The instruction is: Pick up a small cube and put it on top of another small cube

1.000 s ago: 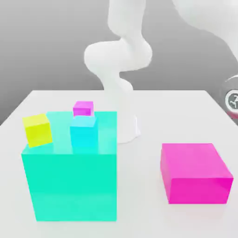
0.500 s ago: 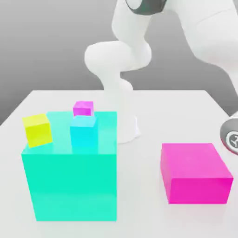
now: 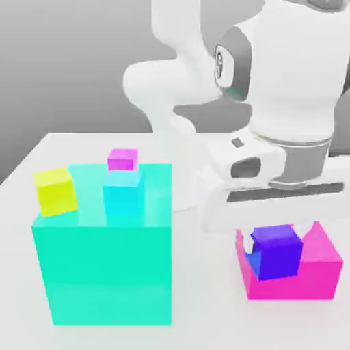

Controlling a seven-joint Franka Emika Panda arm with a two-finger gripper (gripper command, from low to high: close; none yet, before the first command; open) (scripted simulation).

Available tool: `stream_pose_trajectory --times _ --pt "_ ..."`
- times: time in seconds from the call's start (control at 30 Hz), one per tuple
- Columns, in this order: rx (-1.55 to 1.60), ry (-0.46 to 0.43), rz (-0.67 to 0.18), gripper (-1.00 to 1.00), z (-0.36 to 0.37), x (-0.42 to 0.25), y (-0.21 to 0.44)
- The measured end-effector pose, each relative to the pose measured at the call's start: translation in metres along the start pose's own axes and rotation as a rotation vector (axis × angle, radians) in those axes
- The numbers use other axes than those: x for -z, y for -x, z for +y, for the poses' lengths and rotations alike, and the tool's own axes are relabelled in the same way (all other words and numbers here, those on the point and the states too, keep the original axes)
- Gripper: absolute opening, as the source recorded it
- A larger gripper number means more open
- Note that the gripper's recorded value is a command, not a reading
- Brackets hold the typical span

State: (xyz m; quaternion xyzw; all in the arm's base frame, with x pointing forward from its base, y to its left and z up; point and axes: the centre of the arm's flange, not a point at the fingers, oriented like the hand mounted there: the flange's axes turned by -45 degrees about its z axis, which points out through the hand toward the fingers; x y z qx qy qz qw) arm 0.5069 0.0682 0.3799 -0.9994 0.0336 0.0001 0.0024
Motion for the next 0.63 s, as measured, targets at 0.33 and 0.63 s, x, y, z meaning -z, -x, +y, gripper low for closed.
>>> stream_pose_trajectory --times 0.33,0.63 --pt "-0.690 -0.001 0.002 -1.00 0.131 0.084 0.080" --pt "-0.851 0.000 0.002 1.00 0.156 0.040 0.104"
